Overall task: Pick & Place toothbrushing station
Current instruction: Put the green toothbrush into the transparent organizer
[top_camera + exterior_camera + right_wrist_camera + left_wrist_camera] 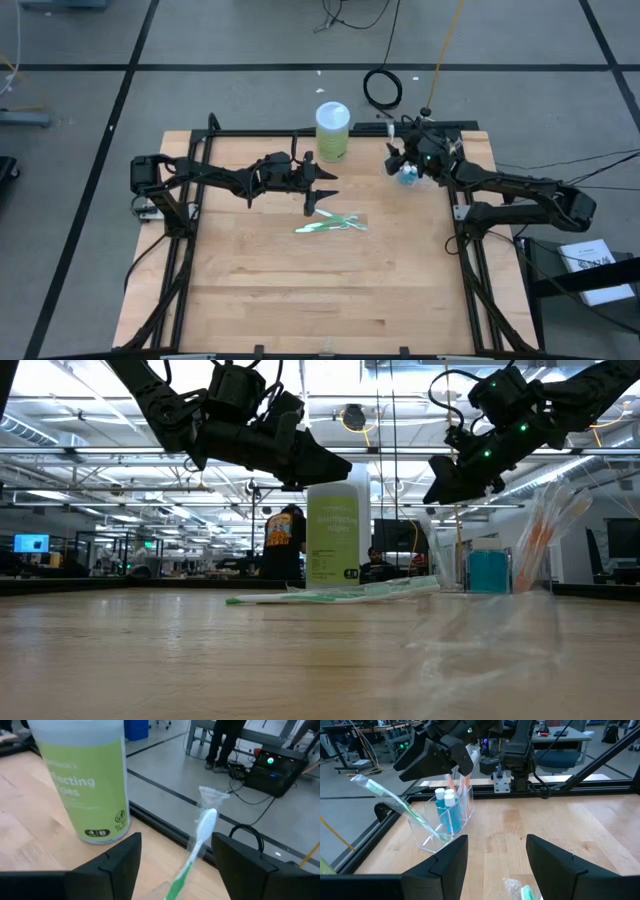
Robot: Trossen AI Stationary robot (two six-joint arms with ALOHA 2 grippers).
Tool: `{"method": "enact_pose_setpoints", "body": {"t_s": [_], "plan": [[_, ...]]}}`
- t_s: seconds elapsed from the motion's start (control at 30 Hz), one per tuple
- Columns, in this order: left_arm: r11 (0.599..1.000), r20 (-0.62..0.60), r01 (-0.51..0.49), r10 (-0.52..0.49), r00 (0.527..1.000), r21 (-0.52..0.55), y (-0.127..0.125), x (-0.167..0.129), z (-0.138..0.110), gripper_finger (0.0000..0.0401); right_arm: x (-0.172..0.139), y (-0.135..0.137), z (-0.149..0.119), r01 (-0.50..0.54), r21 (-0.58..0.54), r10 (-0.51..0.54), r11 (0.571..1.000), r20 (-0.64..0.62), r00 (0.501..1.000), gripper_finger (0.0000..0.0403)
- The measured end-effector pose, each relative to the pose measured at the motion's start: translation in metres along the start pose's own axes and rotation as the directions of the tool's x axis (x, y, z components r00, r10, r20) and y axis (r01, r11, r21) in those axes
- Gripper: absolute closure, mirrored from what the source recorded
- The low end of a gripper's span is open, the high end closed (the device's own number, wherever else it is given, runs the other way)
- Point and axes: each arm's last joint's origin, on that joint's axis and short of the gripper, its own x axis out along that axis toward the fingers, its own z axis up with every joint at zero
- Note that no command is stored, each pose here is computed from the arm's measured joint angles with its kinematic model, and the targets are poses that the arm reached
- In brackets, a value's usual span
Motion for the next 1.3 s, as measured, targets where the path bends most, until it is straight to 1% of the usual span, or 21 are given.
{"method": "enact_pose_setpoints", "body": {"t_s": [0.1, 0.17, 0.23, 0.33, 0.43, 0.5, 0.57, 0.67, 0.73, 0.83, 0.93, 0.97, 1.1, 1.2, 1.3], "plan": [[1.000, -0.007, 0.001, -0.001, 1.000, -0.002, 0.000, 0.000, -0.001, 0.0192, -0.001, 0.003, 0.002, -0.014, 0.004, 0.014, 1.000, 0.024, 1.000, 0.0170], [1.000, -0.033, 0.004, -0.005, 0.999, -0.013, 0.000, 0.000, -0.003, 0.0192, -0.002, 0.005, 0.003, -0.025, 0.001, 0.025, 1.000, 0.028, 0.999, 0.0173], [0.999, -0.073, 0.011, -0.015, 0.997, -0.053, -0.002, -0.002, -0.005, 0.0192, -0.005, 0.007, 0.003, -0.038, -0.007, 0.038, 0.999, 0.033, 0.999, 0.0175], [0.996, -0.178, 0.032, -0.047, 0.983, -0.085, -0.009, -0.006, 0.000, 0.0192, -0.011, 0.010, 0.007, -0.060, -0.007, 0.061, 0.998, 0.061, 0.996, 0.0175], [0.993, -0.329, 0.080, -0.105, 0.938, -0.090, -0.022, -0.011, -0.005, 0.0192, -0.021, 0.011, 0.012, -0.085, 0.001, 0.084, 0.996, 0.103, 0.991, 0.0175], [0.992, -0.409, 0.113, -0.128, 0.904, -0.060, -0.034, -0.013, -0.012, 0.0192, -0.027, 0.011, 0.015, -0.098, 0.001, 0.098, 0.995, 0.124, 0.987, 0.0177], [0.992, -0.467, 0.123, -0.115, 0.876, -0.013, -0.044, -0.014, -0.016, 0.0192, -0.032, 0.012, 0.018, -0.115, 0.005, 0.113, 0.993, 0.149, 0.982, 0.0179], [0.995, -0.538, 0.095, -0.062, 0.840, 0.034, -0.056, -0.011, -0.026, 0.0192, -0.037, 0.015, 0.020, -0.136, 0.005, 0.134, 0.991, 0.166, 0.977, 0.0181], [0.996, -0.556, 0.085, -0.051, 0.830, 0.035, -0.062, -0.009, -0.031, 0.0192, -0.039, 0.017, 0.020, -0.149, 0.001, 0.147, 0.989, 0.168, 0.975, 0.0181], [0.993, -0.573, 0.113, -0.079, 0.816, 0.024, -0.071, -0.005, -0.037, 0.0192, -0.041, 0.020, 0.020, -0.169, -0.004, 0.167, 0.986, 0.169, 0.971, 0.0182], [0.989, -0.641, 0.147, -0.107, 0.760, 0.009, -0.082, -0.006, -0.050, 0.0192, -0.042, 0.023, 0.019, -0.186, -0.009, 0.185, 0.983, 0.170, 0.968, 0.0183], [0.989, -0.650, 0.148, -0.114, 0.751, -0.002, -0.086, -0.005, -0.054, 0.0192, -0.043, 0.024, 0.019, -0.191, -0.011, 0.190, 0.982, 0.170, 0.967, 0.0183], [0.989, -0.689, 0.139, -0.135, 0.712, -0.050, -0.098, -0.002, -0.066, 0.0192, -0.045, 0.028, 0.020, -0.212, -0.012, 0.211, 0.977, 0.186, 0.960, 0.0184], [0.990, -0.708, 0.130, -0.130, 0.694, -0.054, -0.106, 0.001, -0.074, 0.0192, -0.047, 0.031, 0.021, -0.229, -0.013, 0.227, 0.973, 0.197, 0.954, 0.0183], [0.993, -0.729, 0.100, -0.113, 0.675, -0.062, -0.111, 0.003, -0.084, 0.0192, -0.048, 0.033, 0.022, -0.243, -0.014, 0.241, 0.970, 0.208, 0.948, 0.0184]]}}
